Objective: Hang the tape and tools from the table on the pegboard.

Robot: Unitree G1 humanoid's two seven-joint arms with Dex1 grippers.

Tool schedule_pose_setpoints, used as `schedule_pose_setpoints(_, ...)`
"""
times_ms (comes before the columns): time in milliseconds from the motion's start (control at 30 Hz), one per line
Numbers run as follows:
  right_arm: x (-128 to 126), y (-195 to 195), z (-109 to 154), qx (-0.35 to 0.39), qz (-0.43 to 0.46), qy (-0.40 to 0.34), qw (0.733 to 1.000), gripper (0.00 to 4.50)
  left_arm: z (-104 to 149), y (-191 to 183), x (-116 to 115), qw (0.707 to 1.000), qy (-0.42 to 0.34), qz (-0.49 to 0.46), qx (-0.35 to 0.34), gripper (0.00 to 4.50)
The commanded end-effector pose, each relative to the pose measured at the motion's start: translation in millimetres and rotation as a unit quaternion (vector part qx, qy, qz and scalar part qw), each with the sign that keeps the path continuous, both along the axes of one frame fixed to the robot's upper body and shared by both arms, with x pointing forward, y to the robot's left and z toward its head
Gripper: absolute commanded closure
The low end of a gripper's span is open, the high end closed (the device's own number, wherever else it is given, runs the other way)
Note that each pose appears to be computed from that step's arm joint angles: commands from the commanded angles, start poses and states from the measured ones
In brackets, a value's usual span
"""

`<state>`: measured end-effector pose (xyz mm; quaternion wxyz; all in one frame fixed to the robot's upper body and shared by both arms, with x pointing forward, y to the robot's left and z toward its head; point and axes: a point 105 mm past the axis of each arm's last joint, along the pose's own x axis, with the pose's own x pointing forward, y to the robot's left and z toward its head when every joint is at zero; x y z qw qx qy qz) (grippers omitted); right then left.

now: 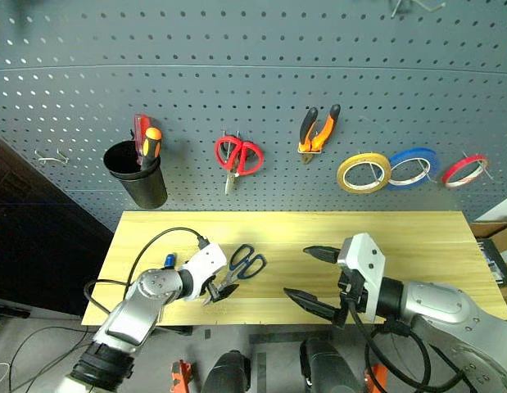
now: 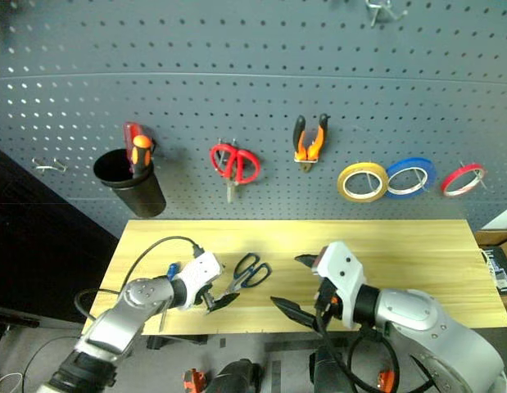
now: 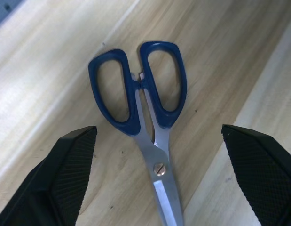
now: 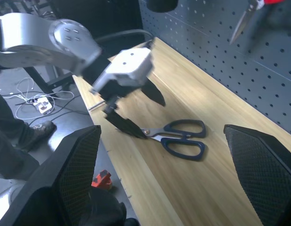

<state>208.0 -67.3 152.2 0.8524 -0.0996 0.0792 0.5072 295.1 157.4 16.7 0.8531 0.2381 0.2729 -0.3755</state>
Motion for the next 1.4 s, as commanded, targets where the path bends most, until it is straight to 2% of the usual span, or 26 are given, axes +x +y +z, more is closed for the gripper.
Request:
schedule_pose_setpoints(33, -12, 10, 15, 0.003, 0.032, -0.038, 0.999, 0.00, -10, 1, -2, 0.998, 0.044, 0.035, 0.002, 0.06)
schedule_pose_setpoints(200, -11, 14, 20, -0.006, 0.048, -0.052, 0.997, 0.00, -24, 0, -6, 0.995, 0.085, 0.045, 0.016, 0.06)
schedule_pose_setpoints(733, -9, 15, 19, -0.012, 0.047, -0.053, 0.997, 0.00, -40, -3, 9, 0.993, 0.100, 0.048, 0.036, 0.06)
schedule_pose_setpoints(833, -9, 14, 19, -0.011, 0.046, -0.052, 0.998, 0.00, -43, -5, 9, 0.993, 0.103, 0.041, 0.037, 0.62)
schedule_pose_setpoints(1167, -6, 11, 18, -0.006, 0.030, -0.048, 0.998, 0.00, -50, 1, 9, 0.993, 0.106, 0.032, 0.041, 3.41)
schedule_pose_setpoints(1200, -5, 11, 19, -0.004, 0.027, -0.048, 0.998, 0.00, -50, 2, 9, 0.993, 0.105, 0.032, 0.041, 3.52)
schedule_pose_setpoints(1400, -4, 10, 19, -0.002, 0.019, -0.047, 0.999, 0.00, -49, 5, 9, 0.995, 0.095, 0.028, 0.031, 3.53)
